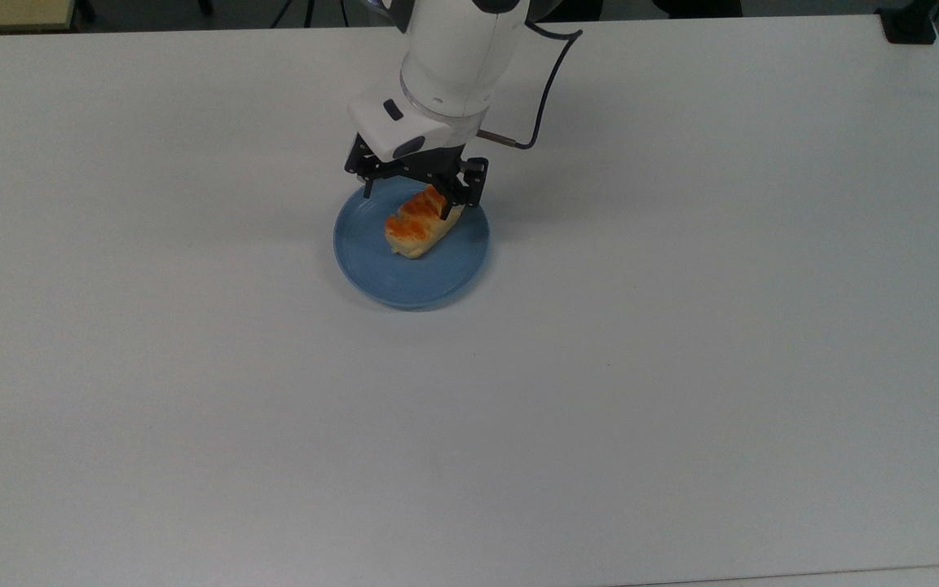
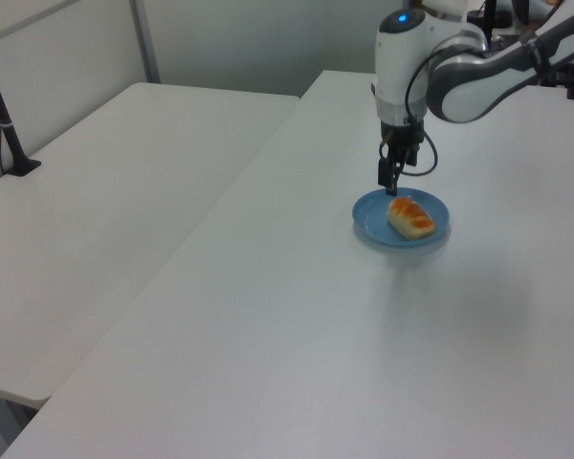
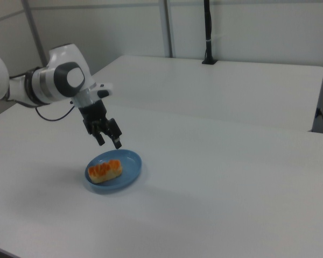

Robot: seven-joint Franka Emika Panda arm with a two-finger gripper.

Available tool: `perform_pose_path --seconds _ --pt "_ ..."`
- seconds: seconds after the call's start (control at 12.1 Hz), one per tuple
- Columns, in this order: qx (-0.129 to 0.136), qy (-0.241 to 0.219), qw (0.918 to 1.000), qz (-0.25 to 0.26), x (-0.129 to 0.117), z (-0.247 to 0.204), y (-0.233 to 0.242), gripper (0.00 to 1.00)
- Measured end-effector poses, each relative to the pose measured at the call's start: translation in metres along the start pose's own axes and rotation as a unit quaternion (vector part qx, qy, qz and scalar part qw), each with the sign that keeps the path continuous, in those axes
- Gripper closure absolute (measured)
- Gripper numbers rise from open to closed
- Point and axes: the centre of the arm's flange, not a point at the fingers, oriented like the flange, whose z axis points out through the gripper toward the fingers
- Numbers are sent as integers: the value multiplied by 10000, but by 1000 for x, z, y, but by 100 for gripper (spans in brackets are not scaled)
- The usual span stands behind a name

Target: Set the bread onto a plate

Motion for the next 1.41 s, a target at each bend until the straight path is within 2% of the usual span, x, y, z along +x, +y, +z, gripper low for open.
perform_pose_path --seconds 0.08,0.25,0.41,0.58,0.91,1.16,1.41 --pt "-32 -44 9998 179 7 -20 18 0" --pt "299 -134 9991 252 17 -85 67 0" --pt "514 -112 9986 22 8 -155 116 0" --pt "575 -58 9977 -357 -6 -199 139 0" --pt "1003 202 9915 -801 -16 -230 199 0" --pt "1051 312 9898 -907 -12 -228 207 0" --pt "1063 522 9922 -392 -2 -225 202 0"
